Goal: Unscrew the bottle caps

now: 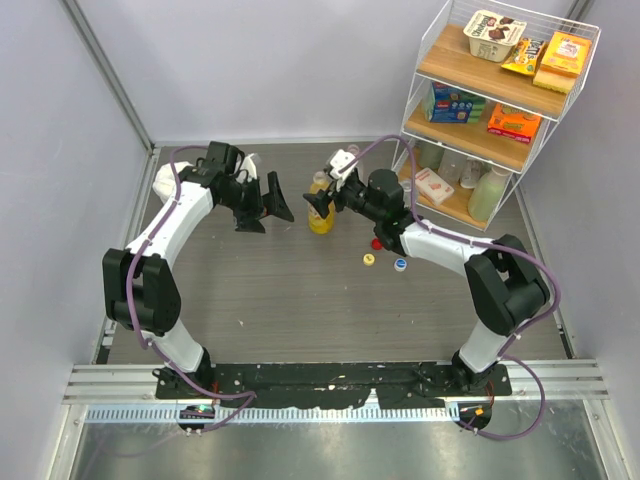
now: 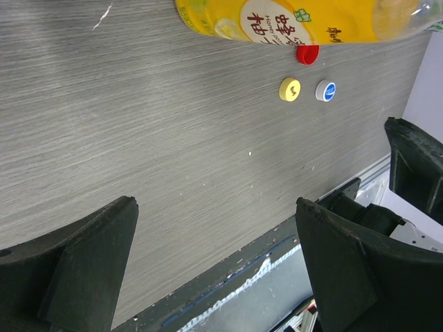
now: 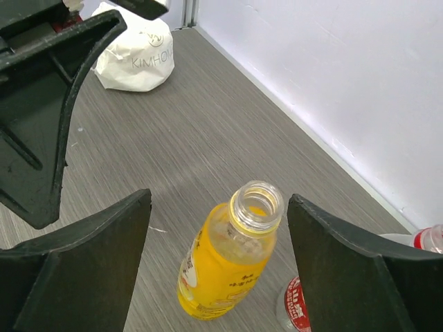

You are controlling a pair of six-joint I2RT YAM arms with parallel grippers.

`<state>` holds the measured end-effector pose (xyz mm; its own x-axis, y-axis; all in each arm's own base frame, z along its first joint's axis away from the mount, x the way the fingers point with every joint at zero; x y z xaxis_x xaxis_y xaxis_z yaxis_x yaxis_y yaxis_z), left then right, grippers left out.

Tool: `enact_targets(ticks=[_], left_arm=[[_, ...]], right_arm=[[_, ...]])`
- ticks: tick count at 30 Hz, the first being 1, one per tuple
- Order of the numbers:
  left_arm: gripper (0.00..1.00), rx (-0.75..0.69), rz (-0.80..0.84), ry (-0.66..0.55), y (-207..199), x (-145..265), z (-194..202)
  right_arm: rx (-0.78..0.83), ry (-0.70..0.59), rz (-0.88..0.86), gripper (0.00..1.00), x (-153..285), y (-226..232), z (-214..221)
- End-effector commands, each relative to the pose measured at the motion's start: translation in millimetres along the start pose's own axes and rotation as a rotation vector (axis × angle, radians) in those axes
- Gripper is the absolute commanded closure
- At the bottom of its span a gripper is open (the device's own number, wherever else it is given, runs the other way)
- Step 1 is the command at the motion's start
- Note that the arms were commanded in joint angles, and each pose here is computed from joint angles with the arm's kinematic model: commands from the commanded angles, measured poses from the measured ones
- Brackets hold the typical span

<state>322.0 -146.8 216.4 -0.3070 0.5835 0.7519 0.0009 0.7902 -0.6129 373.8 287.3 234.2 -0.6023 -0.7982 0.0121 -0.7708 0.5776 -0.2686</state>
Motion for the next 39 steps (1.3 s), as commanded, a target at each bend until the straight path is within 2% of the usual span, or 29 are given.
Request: enact_targets(ticks=[1,12,18,26,32,39], left_arm=[[0.00,-0.029,0.043,-0.003,-8,9,4],[0.00,-0.051,0.065,-0.038,-16,24,10],[0.00,-0.047,0.088,-0.037,-22,36,30],[0.00,-0.007,0.074,-0.054,-15,48,59],[0.00,0.067,0.100,-0.103,-30,68,60],[0.00,0.197,0.068,-0.231,-26,72,58]], right_arm=[[0.028,-0.119,0.062,0.16,9,-11,-45],[-0.035,-0.170,0.100,0.15,30,-14,-78],[-0.156,-0.145,0.135,0.15,54,-9,-88],[-0.445,-0.044,0.322,0.14,113,-5,-93],[-0.572,-0.041,0.446,0.14,162,0,-100],[-0.600,-0.028,0.623,0.14,219,0,-100]])
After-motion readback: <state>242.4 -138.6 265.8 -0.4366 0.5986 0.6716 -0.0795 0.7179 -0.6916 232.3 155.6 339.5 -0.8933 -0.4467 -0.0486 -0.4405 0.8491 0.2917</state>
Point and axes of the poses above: each gripper's point midway between its finger pads, its own x axis back along the fingers, its own y axis along the line the jaws close on, z = x × y, the point moved 6 cm from there along x, back along the fingers, and after that the axes turned 3 degrees about x, right-handed, at the moved point
